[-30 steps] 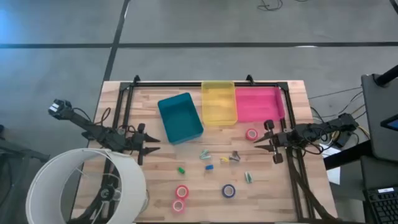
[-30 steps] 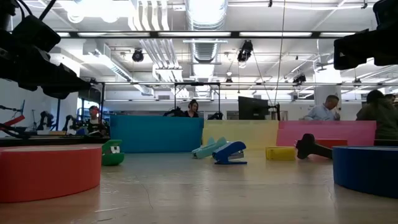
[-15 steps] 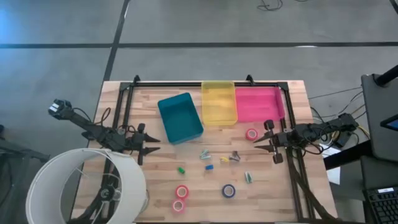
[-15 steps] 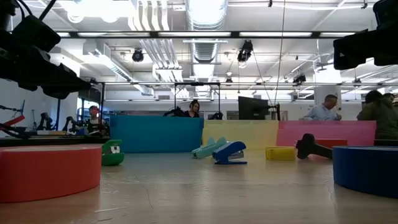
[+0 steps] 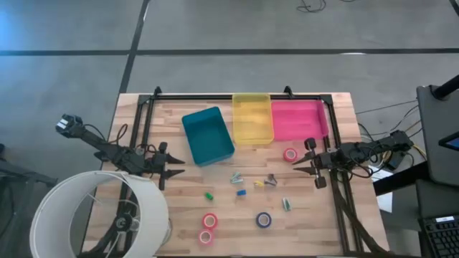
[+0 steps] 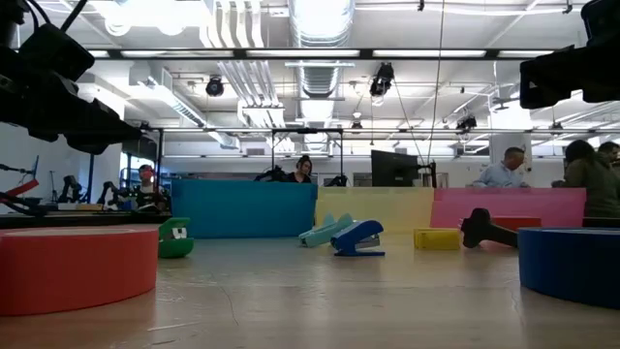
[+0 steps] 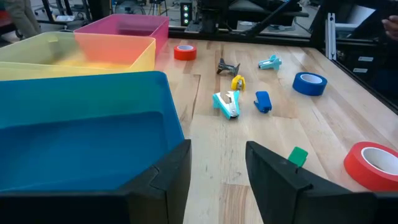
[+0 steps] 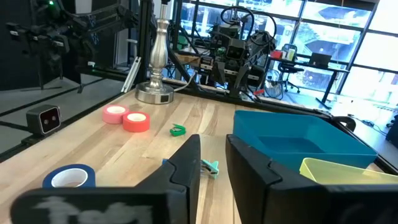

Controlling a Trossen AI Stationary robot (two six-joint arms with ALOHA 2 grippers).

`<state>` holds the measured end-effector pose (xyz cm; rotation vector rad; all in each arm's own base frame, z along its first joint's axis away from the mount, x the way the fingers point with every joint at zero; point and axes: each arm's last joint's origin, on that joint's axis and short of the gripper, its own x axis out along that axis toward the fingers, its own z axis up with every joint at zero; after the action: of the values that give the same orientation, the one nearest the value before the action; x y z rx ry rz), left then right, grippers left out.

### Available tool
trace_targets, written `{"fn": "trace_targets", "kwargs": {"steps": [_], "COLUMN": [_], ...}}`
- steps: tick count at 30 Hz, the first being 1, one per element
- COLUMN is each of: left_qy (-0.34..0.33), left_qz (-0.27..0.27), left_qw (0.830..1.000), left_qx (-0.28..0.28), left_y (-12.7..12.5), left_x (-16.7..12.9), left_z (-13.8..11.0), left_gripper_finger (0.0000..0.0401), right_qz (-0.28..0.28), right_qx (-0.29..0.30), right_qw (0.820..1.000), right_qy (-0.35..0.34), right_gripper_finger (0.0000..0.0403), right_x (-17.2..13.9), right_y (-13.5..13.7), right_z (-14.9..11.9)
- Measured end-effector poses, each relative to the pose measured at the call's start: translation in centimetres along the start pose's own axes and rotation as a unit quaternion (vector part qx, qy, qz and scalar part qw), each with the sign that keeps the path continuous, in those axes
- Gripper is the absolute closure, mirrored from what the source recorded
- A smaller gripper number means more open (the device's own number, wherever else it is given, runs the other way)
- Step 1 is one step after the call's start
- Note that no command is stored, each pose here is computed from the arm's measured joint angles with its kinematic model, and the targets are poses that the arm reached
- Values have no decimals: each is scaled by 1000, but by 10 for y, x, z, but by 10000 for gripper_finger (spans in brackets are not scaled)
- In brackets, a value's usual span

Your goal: Pick and place Stapler, Stapler remover, tape

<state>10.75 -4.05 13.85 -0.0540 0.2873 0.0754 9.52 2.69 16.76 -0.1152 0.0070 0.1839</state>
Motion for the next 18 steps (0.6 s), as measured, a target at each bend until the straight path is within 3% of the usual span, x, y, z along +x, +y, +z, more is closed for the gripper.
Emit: {"fn": "trace_targets", "kwargs": {"steps": [18], "left_qy": [0], "left_qz": [0], "left_qw": [1000], "left_qx": [0], "left_y": [0], "left_x": [0], "left_z": [0], "left_gripper_finger": [245], "right_qz": [0], "right_qx": [0], "right_qw": [1000], "right_qy": [0], "right_gripper_finger": [321], "right_x": [0], "right_y": [0], "right_z": [0]}}
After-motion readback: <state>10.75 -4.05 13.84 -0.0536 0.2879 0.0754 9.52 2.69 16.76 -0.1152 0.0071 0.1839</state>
